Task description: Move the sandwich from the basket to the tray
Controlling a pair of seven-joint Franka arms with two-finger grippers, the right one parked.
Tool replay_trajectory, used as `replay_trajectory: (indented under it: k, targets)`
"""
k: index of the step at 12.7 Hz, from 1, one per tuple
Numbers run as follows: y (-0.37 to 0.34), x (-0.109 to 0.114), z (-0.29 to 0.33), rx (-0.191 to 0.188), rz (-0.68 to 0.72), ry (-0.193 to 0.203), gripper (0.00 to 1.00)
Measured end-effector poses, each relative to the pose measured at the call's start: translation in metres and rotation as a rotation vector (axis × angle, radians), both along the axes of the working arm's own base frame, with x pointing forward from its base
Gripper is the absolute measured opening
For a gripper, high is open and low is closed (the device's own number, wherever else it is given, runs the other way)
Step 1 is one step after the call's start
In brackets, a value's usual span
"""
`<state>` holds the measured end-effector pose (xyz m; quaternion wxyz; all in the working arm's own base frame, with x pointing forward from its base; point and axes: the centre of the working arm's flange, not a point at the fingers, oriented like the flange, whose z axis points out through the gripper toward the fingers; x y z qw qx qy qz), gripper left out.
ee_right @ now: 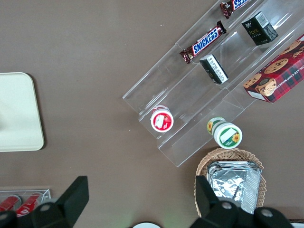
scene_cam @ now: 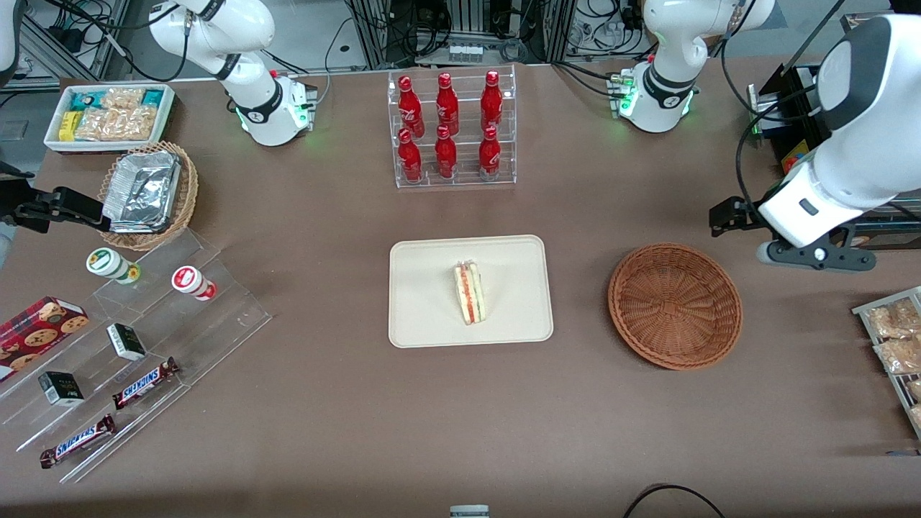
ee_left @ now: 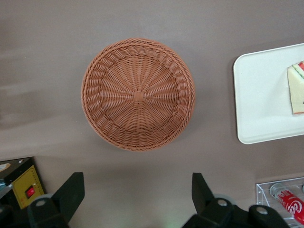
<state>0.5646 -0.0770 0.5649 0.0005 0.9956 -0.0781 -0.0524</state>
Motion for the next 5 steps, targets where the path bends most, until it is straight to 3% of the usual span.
replay_trajectory:
  k: [5]
  targets:
    - [0.042,-0.014,0.023,-0.002,-0.031,0.003,1.00]
